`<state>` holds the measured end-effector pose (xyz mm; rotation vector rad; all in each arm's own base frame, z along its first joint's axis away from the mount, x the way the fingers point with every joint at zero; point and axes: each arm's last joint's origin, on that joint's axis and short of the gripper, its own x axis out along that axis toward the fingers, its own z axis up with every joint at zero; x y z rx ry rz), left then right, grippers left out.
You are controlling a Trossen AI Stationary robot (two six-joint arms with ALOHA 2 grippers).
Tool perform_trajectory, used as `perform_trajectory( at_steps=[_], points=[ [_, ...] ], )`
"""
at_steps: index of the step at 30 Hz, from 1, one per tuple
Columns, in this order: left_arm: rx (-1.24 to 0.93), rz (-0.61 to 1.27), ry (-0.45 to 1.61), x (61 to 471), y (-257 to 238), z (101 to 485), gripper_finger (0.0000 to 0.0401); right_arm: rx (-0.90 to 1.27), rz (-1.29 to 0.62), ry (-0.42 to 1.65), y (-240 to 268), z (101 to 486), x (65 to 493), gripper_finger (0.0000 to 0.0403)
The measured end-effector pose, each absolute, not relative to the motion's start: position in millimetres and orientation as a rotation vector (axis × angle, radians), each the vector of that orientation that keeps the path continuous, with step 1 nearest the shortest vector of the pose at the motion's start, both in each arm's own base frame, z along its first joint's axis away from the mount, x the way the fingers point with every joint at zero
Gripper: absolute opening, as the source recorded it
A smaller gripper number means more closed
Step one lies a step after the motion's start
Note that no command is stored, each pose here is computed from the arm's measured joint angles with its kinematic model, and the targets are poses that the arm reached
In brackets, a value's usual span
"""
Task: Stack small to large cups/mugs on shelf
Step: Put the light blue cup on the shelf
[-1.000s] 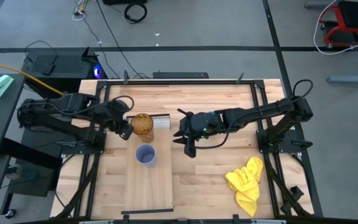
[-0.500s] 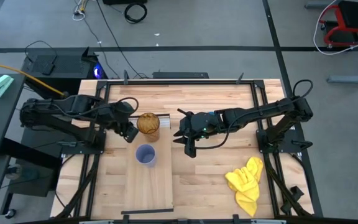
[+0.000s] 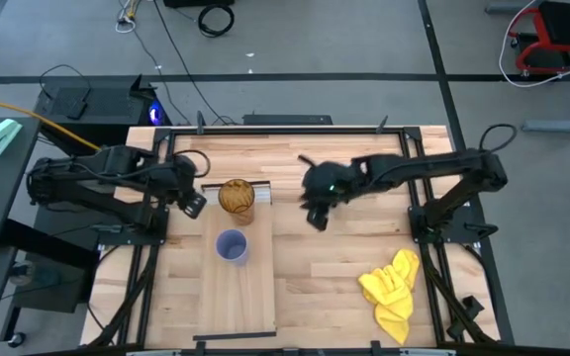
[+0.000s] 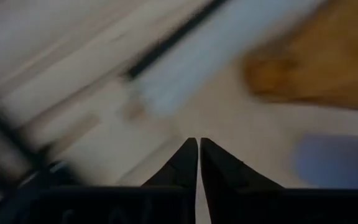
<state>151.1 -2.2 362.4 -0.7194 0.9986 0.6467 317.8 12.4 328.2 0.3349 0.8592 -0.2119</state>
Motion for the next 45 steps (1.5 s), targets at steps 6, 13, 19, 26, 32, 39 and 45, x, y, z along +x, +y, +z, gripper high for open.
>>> perform_trajectory(
  at_steps=[6, 13, 19, 26, 32, 39, 45],
  points=[
    [-0.717, 0.777, 1.031, 132.5, 0.4, 362.0, 0.0035, 0.410, -0.348, 0.871, -22.0, 365.0, 277.5, 0.0121],
    [-0.707, 0.786, 1.017, 132.6, 0.8, 362.4, 0.0025, 0.476, -0.553, 1.049, -71.5, 364.5, 237.6, 0.0121],
    [-0.695, 0.799, 1.007, 132.9, 1.3, 362.4, 0.0028, 0.557, -0.612, 1.194, -108.6, 328.3, 243.9, 0.0123],
    [-0.695, 0.798, 1.007, 132.9, 1.1, 362.4, 0.0038, 0.565, -0.626, 1.335, -126.0, 291.6, 251.4, 0.0151],
    [-0.694, 0.798, 1.007, 132.9, 1.1, 362.4, 0.0035, 0.570, -0.626, 1.381, -126.6, 267.6, 253.3, 0.0176],
    [-0.693, 0.797, 1.008, 132.9, 1.1, 362.4, 0.0036, 0.543, -0.588, 1.382, -113.5, 258.3, 259.8, 0.0176],
    [-0.686, 0.793, 1.010, 132.9, 1.1, 362.4, 0.0042, 0.548, -0.585, 1.360, -106.5, 247.8, 263.9, 0.0174]
  ],
)
